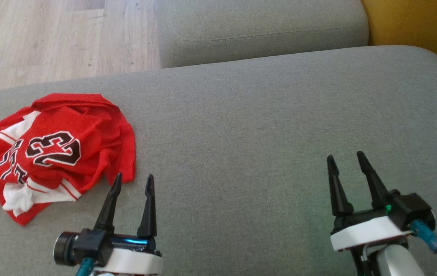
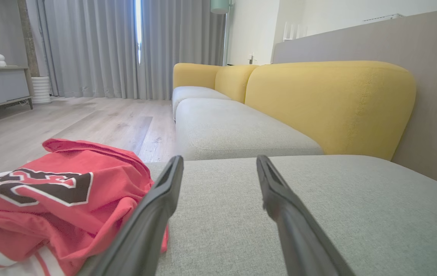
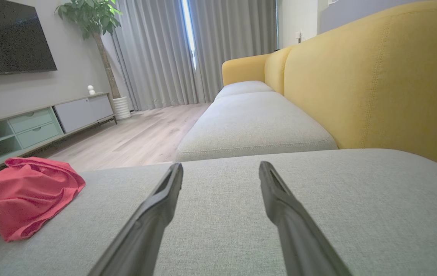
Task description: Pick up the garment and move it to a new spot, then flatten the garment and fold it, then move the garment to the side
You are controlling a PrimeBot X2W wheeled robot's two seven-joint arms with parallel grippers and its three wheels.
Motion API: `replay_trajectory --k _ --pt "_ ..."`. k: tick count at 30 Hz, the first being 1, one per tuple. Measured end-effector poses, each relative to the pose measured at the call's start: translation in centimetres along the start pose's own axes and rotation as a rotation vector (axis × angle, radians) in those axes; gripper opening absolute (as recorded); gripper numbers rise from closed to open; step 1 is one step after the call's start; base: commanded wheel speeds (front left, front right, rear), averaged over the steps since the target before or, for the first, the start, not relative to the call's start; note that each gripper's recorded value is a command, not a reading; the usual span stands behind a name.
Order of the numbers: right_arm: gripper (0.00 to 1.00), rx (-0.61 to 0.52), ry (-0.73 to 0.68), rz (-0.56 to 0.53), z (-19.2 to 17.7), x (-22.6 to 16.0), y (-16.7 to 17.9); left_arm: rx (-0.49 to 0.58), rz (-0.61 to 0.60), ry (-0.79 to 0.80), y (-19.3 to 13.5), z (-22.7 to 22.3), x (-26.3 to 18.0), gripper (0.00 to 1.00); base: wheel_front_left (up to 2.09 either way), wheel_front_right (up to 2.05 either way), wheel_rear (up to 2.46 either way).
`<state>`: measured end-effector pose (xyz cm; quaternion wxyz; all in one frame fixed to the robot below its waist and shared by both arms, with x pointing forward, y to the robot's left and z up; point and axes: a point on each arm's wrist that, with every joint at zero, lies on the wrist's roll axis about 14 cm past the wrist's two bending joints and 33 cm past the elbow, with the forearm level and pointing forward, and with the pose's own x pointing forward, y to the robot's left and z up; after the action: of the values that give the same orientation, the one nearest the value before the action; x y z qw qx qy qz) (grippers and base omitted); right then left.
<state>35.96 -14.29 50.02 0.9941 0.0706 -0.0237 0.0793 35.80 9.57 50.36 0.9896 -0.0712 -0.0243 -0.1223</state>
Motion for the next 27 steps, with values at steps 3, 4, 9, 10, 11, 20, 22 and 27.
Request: replay_trajectory --k 3,4,9,10,11,20,22,27 --pt "1.0 -0.028 0.012 0.018 -0.4 0.0 0.4 0.02 -0.012 0.0 -0.2 -0.1 0.0 1.0 0.0 0.0 0.0" --pt "1.0 -0.032 0.015 0.021 -0.5 0.0 0.5 0.02 -0.011 0.002 -0.2 -0.2 -0.1 1.0 0.0 0.0 0.0" --pt "1.0 -0.03 0.02 0.025 -0.7 0.0 0.6 0.019 0.0 0.002 0.0 -0.2 -0.1 1.0 0.0 0.0 0.0" --pt "1.0 -0.026 0.019 0.024 -0.7 0.0 0.6 0.014 0.002 0.002 0.1 -0.2 -0.1 1.0 0.0 0.0 0.0" --pt "1.0 -0.022 0.019 0.023 -0.7 0.0 0.6 0.009 0.005 0.002 0.1 -0.2 -0.1 1.0 0.0 0.0 0.0" --pt "1.0 0.016 0.02 0.037 -0.8 0.3 1.2 -0.004 0.03 -0.007 0.8 0.1 -0.5 1.0 0.0 0.0 0.0" --pt "1.0 0.025 0.022 0.05 -0.9 0.5 1.7 -0.003 0.046 -0.012 1.2 0.3 -0.8 1.0 0.0 0.0 0.0" --pt "1.0 0.037 0.028 0.109 -1.1 1.1 3.6 0.004 0.109 -0.031 3.0 1.0 -1.9 1.0 0.0 0.0 0.0"
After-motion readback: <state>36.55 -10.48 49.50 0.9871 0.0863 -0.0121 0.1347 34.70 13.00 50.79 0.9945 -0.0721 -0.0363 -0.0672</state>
